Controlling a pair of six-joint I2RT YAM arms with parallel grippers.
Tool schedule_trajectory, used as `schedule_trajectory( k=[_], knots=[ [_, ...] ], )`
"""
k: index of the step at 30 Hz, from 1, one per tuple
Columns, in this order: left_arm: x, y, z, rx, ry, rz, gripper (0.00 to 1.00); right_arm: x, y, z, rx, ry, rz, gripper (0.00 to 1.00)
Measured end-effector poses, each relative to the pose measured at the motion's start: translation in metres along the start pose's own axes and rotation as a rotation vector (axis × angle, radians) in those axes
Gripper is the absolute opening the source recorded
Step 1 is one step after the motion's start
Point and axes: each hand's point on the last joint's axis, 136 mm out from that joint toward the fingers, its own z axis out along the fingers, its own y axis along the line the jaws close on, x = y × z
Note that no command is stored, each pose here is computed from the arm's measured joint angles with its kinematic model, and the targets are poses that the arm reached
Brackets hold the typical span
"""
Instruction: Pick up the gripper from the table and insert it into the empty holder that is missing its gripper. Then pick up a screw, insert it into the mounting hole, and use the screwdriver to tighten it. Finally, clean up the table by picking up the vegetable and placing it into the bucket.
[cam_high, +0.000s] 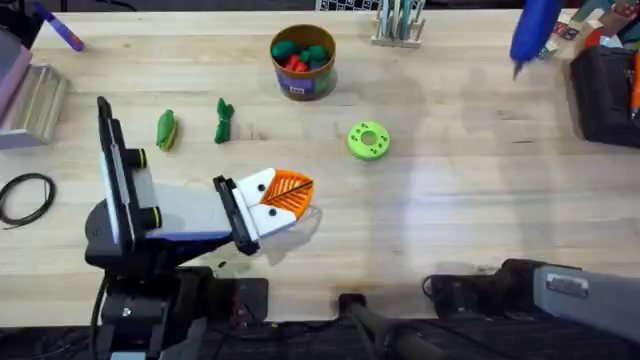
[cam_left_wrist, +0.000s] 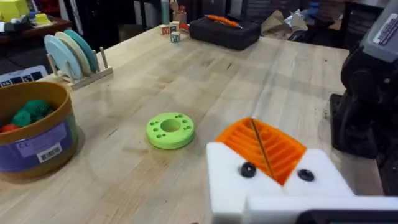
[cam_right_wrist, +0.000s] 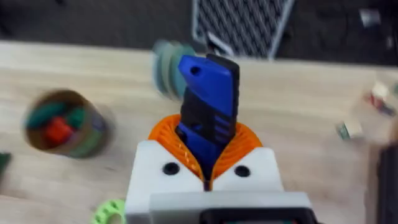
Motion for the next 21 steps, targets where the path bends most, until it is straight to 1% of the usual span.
schedule_trajectory(
  k=[1,4,8,10,14,21],
  knots=[
    [0.0,0.0,0.0,0.0,0.0,0.0,0.005,-0.014,0.013,-0.014,-0.021,-0.056,-0.004,0.023],
    [0.0,0.0,0.0,0.0,0.0,0.0,0.005,-0.044,0.047,-0.051,-0.088,-0.194,-0.013,0.023],
    [0.0,0.0,0.0,0.0,0.0,0.0,0.005,-0.069,0.092,-0.088,-0.223,-0.322,-0.03,0.023],
    [0.0,0.0,0.0,0.0,0.0,0.0,0.005,-0.076,0.114,-0.099,-0.303,-0.356,-0.035,0.023],
    [0.0,0.0,0.0,0.0,0.0,0.0,0.005,-0.083,0.152,-0.111,-0.449,-0.39,-0.046,0.023],
    [0.0,0.0,0.0,0.0,0.0,0.0,0.005,-0.082,0.204,-0.125,-0.616,-0.404,-0.082,0.023]
  ],
)
